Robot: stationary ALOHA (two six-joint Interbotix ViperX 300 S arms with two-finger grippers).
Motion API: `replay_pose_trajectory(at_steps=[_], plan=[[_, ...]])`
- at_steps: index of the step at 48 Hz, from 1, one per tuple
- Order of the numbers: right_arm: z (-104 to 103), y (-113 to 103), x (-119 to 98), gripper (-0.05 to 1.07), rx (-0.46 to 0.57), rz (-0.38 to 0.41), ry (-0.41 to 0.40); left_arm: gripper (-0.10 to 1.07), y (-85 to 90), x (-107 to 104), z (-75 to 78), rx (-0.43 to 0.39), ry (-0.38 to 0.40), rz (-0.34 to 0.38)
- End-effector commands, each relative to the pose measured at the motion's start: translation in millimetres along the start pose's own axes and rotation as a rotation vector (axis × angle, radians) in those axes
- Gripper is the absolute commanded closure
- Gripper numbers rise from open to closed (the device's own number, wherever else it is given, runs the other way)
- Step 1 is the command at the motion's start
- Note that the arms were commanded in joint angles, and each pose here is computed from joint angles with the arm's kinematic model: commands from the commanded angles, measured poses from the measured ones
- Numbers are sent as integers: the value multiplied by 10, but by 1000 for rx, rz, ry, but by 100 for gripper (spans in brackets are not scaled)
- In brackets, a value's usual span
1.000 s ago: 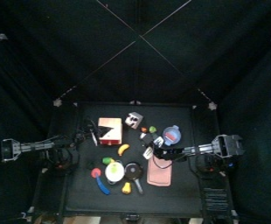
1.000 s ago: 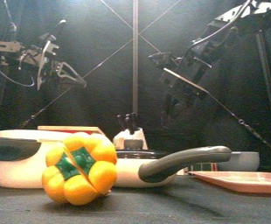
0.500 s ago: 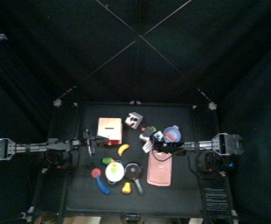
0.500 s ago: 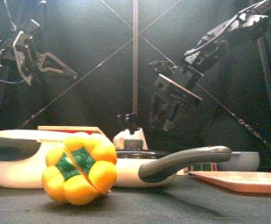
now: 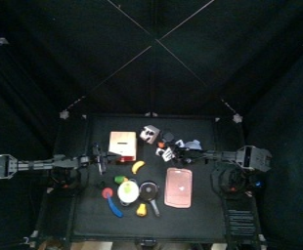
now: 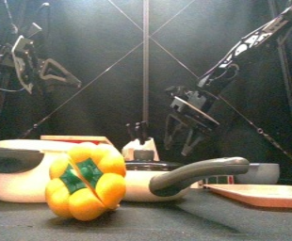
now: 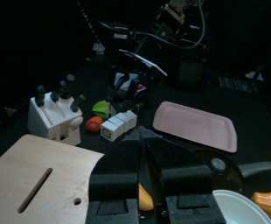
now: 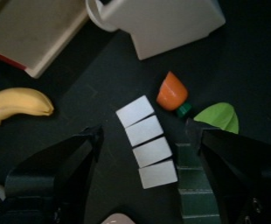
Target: Grab white sushi roll
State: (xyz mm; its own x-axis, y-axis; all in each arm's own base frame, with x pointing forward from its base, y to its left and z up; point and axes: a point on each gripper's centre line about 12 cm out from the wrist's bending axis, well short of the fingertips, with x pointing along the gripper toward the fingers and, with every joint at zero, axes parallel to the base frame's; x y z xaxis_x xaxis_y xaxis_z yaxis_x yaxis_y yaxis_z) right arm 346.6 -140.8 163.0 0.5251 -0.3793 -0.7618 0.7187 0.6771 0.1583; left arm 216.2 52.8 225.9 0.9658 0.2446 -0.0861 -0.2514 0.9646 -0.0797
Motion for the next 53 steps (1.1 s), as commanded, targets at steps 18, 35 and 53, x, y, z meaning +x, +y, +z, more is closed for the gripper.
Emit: replay_pose_trajectory(at_steps=[18,35,53], plan=[[189,101,52,-1,-207,-44,81,56,-4,4,22,-3,-12,-2],[48,90,285,-1,-262,-66,141,56,-4,2,17,-3,-11,-1],[-53,121,434,0,-294,-75,173,56,-2,-4,-1,-3,-6,-1]])
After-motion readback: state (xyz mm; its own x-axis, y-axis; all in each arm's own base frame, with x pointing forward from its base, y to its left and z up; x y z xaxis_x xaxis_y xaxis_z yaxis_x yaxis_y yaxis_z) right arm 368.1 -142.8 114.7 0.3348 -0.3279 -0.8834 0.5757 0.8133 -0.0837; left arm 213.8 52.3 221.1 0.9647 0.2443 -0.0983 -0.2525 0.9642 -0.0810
